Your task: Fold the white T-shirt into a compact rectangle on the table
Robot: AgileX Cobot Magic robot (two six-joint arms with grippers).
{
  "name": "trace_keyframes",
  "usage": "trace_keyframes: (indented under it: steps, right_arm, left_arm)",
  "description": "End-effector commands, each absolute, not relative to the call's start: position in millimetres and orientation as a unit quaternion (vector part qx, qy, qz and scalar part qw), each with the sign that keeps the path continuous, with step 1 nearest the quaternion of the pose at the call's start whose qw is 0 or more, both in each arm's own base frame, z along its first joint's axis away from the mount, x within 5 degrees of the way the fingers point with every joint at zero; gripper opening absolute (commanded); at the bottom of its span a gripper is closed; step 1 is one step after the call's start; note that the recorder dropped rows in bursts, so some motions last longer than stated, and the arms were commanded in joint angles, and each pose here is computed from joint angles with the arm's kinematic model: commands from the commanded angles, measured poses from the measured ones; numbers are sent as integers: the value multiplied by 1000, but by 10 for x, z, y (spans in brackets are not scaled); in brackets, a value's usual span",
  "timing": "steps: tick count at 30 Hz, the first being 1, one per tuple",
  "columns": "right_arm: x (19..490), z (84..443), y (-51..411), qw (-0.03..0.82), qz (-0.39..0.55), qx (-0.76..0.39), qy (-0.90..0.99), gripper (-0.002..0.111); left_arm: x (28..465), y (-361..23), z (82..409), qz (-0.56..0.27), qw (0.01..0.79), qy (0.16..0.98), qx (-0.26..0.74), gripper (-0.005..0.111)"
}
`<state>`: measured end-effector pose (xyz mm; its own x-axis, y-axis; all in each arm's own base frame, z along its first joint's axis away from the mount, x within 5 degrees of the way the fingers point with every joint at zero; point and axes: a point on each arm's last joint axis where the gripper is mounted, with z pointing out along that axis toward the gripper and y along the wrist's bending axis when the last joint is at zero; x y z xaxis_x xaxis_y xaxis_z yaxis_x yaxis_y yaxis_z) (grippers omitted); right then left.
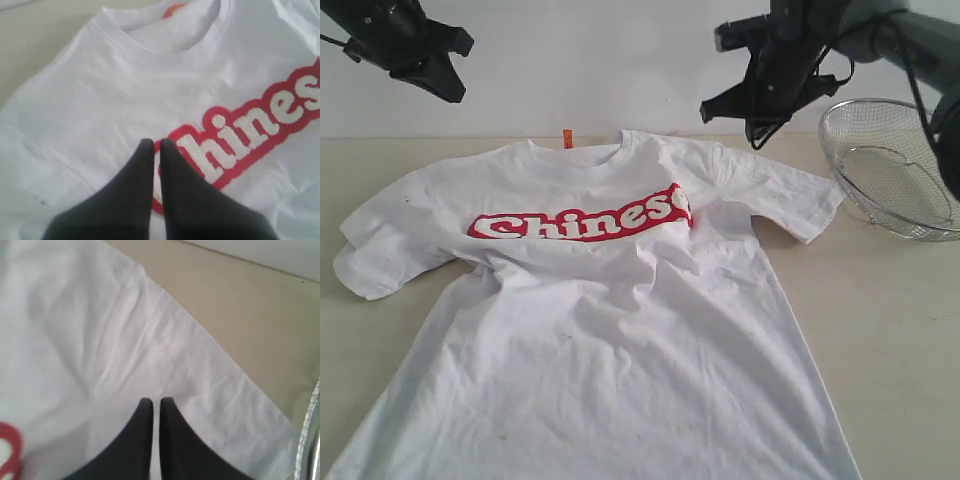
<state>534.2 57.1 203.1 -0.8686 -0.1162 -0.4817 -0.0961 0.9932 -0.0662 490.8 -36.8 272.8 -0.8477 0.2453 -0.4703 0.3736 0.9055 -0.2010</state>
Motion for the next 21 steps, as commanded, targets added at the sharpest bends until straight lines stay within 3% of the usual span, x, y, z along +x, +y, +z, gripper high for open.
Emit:
trace_keyframes:
  steps: [1, 8, 12, 21]
  right_arm:
    - [5141, 2530, 760, 250, 62, -57, 965, 0]
    - [4790, 3125, 1062, 255, 80, -91, 959, 0]
    - [4671, 3275, 1236, 265, 87, -111, 954, 0]
    - [4134, 2824, 1291, 154, 80, -130, 976, 0]
  left_arm:
    - [4674, -379, 2777, -165, 197, 955, 148, 5]
    - [4119, -429, 2869, -205, 162, 957, 125, 5]
    - [3817, -419, 2816, -204, 151, 961, 111, 5]
    - [3155, -405, 2797, -198, 168, 959, 111, 5]
